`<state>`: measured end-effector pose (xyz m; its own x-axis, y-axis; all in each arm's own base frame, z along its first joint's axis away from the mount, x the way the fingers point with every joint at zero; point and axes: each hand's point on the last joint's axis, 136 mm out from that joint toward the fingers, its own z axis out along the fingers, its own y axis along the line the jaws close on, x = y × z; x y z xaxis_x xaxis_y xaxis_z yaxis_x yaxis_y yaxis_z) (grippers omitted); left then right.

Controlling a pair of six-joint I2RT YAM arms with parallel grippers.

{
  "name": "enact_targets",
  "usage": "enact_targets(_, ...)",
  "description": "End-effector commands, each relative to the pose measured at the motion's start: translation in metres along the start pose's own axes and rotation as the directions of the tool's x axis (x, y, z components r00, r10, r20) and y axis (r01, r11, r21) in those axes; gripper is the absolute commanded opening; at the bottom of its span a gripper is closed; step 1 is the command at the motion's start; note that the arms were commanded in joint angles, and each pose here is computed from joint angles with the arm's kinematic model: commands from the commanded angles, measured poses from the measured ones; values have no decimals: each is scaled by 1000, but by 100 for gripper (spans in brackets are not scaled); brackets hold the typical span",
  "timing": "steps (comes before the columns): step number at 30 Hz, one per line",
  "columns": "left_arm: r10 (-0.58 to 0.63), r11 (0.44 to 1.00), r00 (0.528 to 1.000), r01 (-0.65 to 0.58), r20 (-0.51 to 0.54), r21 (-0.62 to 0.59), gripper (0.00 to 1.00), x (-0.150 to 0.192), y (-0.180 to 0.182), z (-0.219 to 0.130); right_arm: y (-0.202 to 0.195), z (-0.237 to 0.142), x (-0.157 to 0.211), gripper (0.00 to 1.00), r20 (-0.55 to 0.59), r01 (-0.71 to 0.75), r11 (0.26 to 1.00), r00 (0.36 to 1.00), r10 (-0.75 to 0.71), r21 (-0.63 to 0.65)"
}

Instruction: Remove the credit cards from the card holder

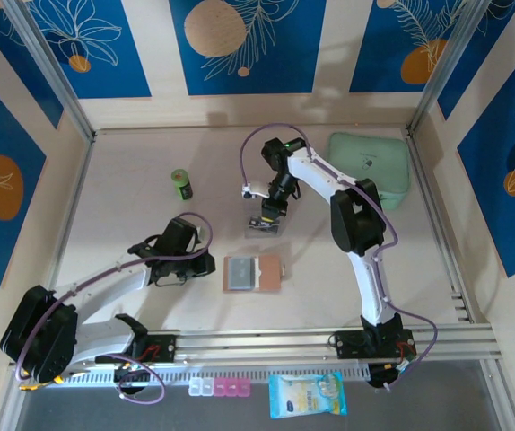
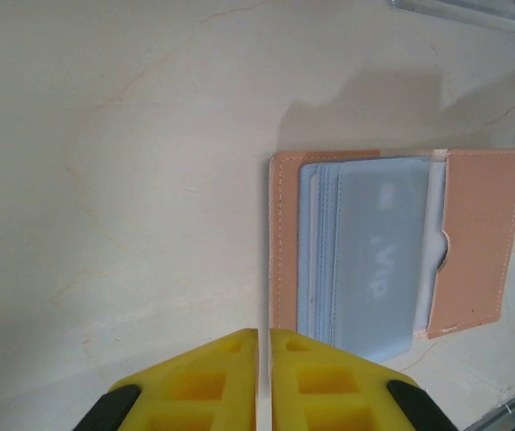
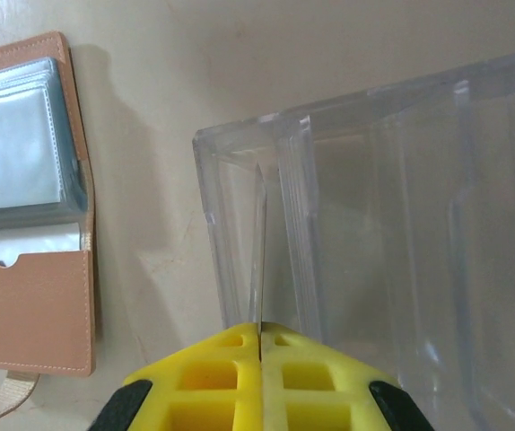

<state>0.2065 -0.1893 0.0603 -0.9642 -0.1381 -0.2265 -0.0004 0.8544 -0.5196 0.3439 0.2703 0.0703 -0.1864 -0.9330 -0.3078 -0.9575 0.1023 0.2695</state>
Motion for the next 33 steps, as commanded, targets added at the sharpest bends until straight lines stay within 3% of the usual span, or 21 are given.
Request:
enact_targets(1,9,1000,1000,-9,-20,1,12,3,3,0,12,6,-2,0,-18,20,998,1000,-21,-55)
enact_targets(17,-7,1000,1000,7,-4,15,12,2,2,-1,34,22,-3,1,-54,41,992,997,-48,-116)
enact_targets(22,-5,1000,1000,5,-1,18,12,-1,-1,-2,30,2,-12,15,-5,22,997,1000,-23,-73)
enact_targets(33,-6,999,1000,6,0,43,12,-2,-6,-1,45,-54,-32,19,165,-38,998,986,31,41)
